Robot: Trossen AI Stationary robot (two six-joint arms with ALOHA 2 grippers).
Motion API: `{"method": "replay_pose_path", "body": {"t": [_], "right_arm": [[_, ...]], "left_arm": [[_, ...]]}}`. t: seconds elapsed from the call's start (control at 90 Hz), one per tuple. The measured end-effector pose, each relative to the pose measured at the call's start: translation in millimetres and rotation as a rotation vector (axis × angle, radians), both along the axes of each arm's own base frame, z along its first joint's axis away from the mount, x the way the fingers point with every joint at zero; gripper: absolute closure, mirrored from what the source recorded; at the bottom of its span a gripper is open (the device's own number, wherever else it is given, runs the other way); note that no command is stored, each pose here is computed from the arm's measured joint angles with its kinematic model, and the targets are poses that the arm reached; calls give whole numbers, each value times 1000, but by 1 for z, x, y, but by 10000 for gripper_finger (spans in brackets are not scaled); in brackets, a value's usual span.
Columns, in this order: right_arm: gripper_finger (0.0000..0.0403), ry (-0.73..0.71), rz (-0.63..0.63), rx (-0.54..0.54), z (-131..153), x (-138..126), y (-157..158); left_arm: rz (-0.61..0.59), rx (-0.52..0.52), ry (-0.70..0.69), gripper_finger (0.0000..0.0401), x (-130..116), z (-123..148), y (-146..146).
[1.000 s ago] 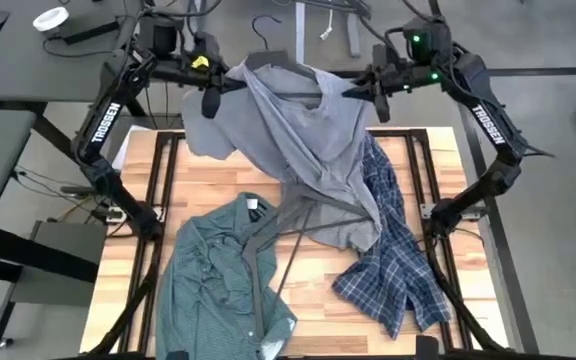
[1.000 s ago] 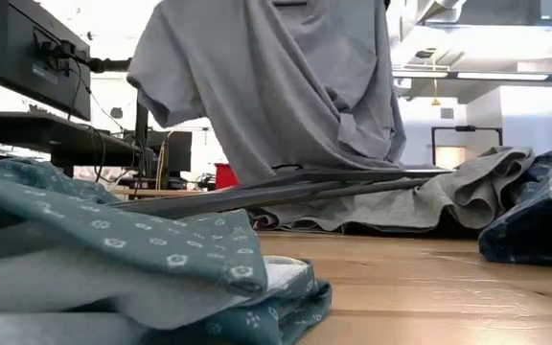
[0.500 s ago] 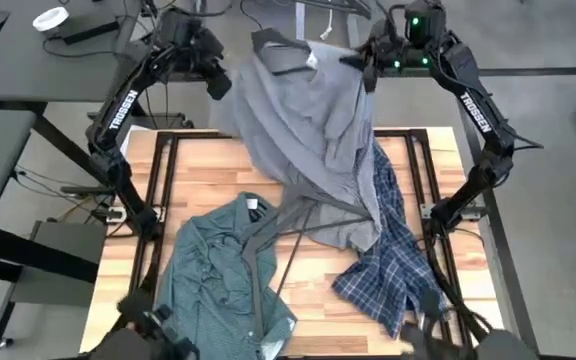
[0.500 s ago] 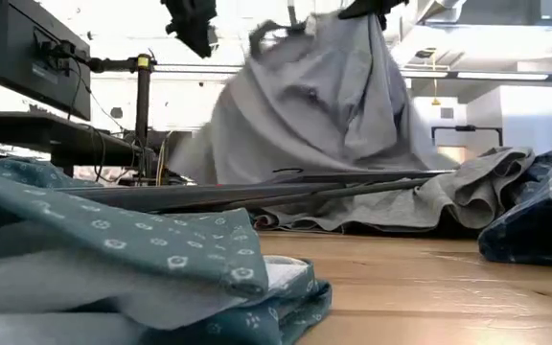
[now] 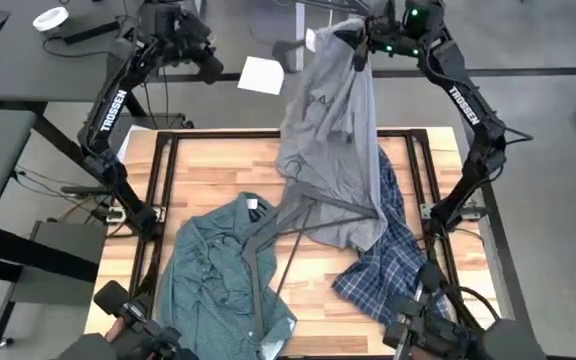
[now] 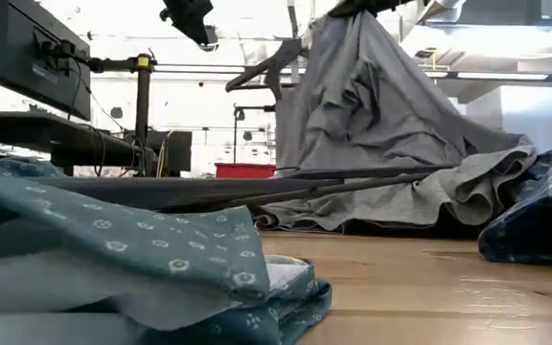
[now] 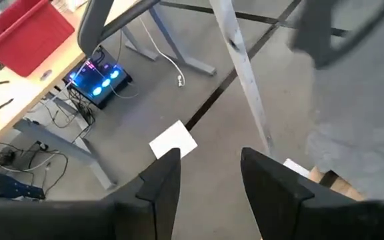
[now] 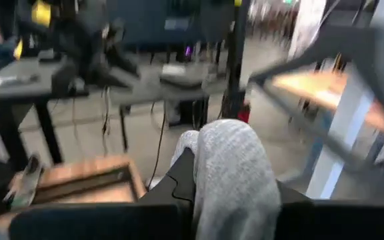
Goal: Hang clothes
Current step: Hang the gray t-shirt on the hanger rack
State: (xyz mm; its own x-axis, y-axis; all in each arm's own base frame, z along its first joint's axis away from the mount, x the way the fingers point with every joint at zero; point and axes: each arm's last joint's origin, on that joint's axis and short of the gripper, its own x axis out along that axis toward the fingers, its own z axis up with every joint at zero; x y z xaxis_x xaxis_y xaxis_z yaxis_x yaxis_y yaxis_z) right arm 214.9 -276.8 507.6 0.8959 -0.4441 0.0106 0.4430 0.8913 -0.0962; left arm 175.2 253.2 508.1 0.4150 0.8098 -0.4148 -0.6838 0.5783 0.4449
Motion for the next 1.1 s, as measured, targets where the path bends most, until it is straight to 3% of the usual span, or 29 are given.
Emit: {"method": "replay_pose_path", "body": {"t": [0.367,0.867,1.1], "right_arm": [[371,-216,-230,-201,29,-15,-7],[371,-324,-245,-333,46,-24,-4],[371,-267,-400,-341,58,-33,2]], "left_arm": [[11,-14,-29,260,0,0,0],[20,-56,-21,260,-1,-4,-1],[21,-70,-11,260,-1,-5,-2]]}}
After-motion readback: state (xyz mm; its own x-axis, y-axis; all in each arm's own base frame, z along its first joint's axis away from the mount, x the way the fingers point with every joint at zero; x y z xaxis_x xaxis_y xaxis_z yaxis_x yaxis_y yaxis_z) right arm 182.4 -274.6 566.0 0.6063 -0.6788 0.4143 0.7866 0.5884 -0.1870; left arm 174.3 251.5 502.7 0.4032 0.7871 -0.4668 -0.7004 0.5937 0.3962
